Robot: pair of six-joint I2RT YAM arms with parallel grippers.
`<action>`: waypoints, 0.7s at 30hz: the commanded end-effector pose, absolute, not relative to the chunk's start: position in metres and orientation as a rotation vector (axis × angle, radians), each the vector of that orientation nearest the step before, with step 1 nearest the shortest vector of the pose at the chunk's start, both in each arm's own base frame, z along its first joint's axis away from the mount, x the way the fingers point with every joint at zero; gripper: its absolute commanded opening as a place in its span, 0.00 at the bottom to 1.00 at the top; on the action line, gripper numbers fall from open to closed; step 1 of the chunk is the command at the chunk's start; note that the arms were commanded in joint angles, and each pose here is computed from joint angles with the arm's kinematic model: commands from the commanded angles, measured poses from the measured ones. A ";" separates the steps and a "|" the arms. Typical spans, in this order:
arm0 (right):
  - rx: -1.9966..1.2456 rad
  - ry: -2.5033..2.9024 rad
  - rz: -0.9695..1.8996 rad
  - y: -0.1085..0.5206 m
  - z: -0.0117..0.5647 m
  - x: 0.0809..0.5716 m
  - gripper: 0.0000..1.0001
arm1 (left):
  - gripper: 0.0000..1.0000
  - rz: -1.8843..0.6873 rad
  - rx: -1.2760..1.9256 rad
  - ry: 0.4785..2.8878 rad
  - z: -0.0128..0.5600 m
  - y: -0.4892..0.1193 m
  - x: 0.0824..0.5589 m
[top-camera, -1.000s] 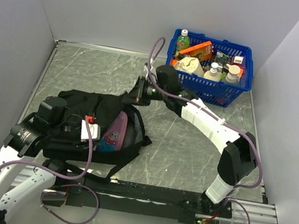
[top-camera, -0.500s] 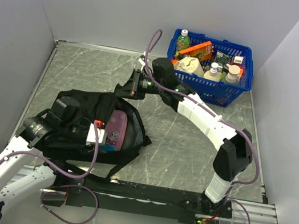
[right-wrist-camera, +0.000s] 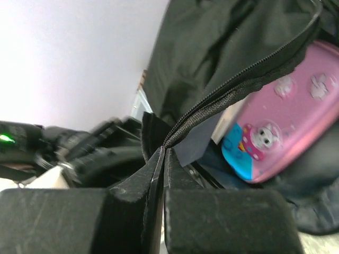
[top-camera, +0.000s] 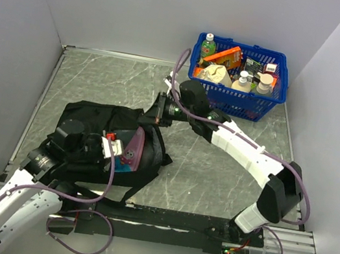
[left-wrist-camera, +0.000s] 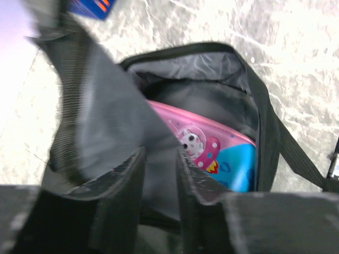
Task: Pack the student bag
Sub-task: Adjust the student bag at the center of the board.
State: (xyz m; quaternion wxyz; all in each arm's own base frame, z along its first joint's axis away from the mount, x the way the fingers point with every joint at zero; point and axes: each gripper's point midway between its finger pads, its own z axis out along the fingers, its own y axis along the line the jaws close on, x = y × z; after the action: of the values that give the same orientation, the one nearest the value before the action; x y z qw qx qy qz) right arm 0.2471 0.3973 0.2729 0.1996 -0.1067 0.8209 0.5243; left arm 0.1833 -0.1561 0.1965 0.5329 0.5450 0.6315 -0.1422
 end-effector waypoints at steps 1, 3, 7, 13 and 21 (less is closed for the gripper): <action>-0.360 2.193 1.481 0.390 0.295 0.237 0.03 | 0.39 -0.382 1.256 1.441 0.220 -0.164 0.181; -0.363 2.195 1.479 0.391 0.292 0.238 0.03 | 0.39 -0.444 1.250 1.454 0.224 -0.169 0.176; -0.367 2.180 1.467 0.387 0.294 0.237 0.01 | 0.38 -0.450 1.246 1.474 0.222 -0.171 0.180; -0.373 2.272 1.360 0.369 0.264 0.229 0.00 | 0.65 -0.590 1.132 1.438 0.272 -0.184 0.172; -0.321 2.509 1.054 0.300 0.170 0.191 0.00 | 0.68 -0.360 0.911 1.601 0.275 -0.151 0.218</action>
State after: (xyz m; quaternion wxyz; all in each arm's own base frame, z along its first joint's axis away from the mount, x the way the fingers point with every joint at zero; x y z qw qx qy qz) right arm 0.2154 0.3340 0.2020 0.2144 -0.1114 0.8714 0.4270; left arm 0.1925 -0.1706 0.2808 0.5882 0.4586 0.6347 -0.2021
